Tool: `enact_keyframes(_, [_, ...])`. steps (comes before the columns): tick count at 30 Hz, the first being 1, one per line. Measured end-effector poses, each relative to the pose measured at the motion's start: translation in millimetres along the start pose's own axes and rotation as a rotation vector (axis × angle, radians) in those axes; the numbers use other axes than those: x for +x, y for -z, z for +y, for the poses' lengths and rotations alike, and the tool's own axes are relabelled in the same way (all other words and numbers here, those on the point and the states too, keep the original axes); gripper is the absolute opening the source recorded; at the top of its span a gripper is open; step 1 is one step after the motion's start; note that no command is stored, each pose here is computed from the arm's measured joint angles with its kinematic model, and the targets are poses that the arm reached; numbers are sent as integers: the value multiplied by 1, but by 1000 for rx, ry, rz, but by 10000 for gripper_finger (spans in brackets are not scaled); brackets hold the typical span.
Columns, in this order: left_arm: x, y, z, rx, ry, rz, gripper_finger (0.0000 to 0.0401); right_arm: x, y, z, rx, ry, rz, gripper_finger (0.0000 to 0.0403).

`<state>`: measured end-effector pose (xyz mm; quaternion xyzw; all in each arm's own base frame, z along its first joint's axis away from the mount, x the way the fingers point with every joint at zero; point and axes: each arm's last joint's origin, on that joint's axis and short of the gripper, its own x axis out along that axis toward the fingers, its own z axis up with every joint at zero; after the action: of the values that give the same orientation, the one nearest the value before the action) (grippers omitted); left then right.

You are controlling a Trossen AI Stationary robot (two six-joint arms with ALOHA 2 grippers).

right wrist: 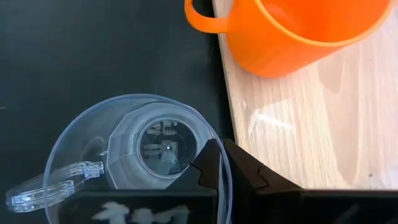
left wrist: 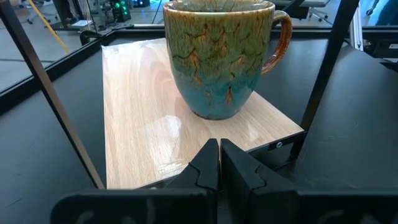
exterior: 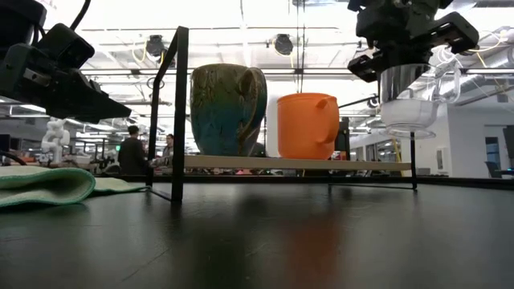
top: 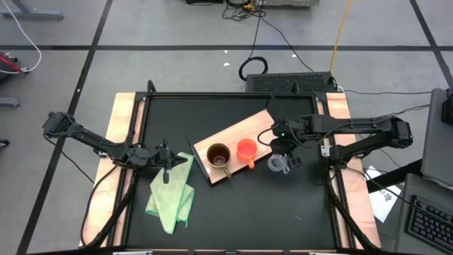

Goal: Stack small to large cups/mugs on shelf
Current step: Put the transparent mug on the shelf

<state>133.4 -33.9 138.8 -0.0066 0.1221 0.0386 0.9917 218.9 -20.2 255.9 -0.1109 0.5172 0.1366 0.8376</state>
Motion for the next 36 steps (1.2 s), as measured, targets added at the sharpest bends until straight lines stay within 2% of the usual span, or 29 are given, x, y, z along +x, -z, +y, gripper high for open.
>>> enact_keyframes(11, [0, 0, 0, -1, 0, -1, 19, 0, -1, 0, -7, -20, -19, 0])
enact_keyframes(19, [0, 0, 0, -1, 0, -1, 19, -1, 3, -8, -67, -1, -18, 0])
enact_keyframes(28, [0, 0, 0, -1, 0, 0, 19, 4, -6, -35, -12, 18, 24, 0])
enact_keyframes(36, [0, 1, 0, 3, -1, 12, 19, 1, -11, -54, -20, 8, 74, 0])
